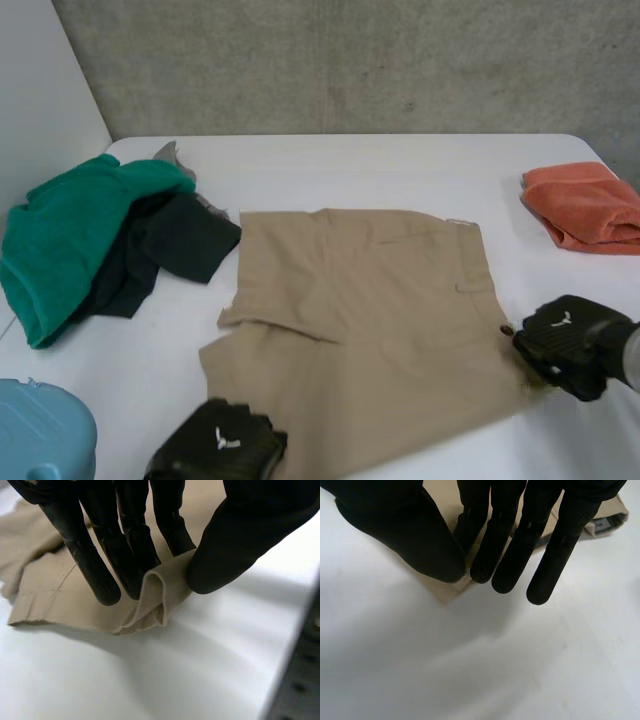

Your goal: Fold the laundry.

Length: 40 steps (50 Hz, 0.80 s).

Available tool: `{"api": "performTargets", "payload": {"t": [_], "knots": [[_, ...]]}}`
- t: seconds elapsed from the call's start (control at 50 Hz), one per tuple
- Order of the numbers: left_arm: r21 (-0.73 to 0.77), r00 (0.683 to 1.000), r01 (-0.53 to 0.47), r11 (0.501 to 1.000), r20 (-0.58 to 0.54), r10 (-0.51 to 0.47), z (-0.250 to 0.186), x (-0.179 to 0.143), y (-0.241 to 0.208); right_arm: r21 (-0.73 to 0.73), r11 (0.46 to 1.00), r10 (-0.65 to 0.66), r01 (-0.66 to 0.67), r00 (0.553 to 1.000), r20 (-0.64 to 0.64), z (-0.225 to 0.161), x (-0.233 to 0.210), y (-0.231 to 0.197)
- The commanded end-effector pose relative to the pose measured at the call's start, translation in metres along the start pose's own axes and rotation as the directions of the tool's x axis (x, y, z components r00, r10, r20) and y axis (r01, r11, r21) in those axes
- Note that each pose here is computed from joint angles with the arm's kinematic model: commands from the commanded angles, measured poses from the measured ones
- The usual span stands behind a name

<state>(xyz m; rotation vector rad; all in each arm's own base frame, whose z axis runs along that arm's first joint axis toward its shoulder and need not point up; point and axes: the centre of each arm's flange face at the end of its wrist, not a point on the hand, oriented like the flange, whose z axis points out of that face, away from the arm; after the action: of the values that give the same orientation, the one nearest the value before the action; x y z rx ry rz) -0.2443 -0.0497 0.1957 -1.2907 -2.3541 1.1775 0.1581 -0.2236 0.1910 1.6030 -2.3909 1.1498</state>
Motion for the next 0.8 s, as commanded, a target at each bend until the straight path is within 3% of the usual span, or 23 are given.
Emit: {"api": "performTargets", "payload": {"t": [0.02,0.1,0.22,0.46,0.68,0.8], "knots": [[0.077,0.998,0.055,0.996,0.023,-0.057,0.008,-0.012,-0.022,0.025,0.999,-0.026,0.028,0.997,-0.073,0.0,0.012,-0.006],[0.188,0.985,0.096,0.978,0.126,-0.121,0.034,-0.045,-0.042,0.081,0.996,0.046,-0.034,0.988,-0.145,0.006,0.024,-0.009],[0.212,0.979,0.112,0.971,0.146,-0.145,0.061,-0.056,-0.049,0.12,0.982,0.166,-0.146,0.971,-0.174,0.006,0.033,-0.012],[0.208,0.976,0.113,0.972,0.162,-0.149,0.075,-0.062,-0.052,0.108,0.982,0.16,-0.153,0.986,-0.053,-0.003,-0.002,-0.006],[0.217,0.969,0.131,0.967,0.179,-0.171,0.076,-0.071,-0.056,0.129,0.98,0.154,-0.154,0.988,0.006,0.035,-0.021,0.013],[0.216,0.972,0.127,0.968,0.167,-0.165,0.071,-0.066,-0.055,0.143,0.983,0.125,-0.114,0.99,-0.072,0.031,-0.005,0.006]]}}
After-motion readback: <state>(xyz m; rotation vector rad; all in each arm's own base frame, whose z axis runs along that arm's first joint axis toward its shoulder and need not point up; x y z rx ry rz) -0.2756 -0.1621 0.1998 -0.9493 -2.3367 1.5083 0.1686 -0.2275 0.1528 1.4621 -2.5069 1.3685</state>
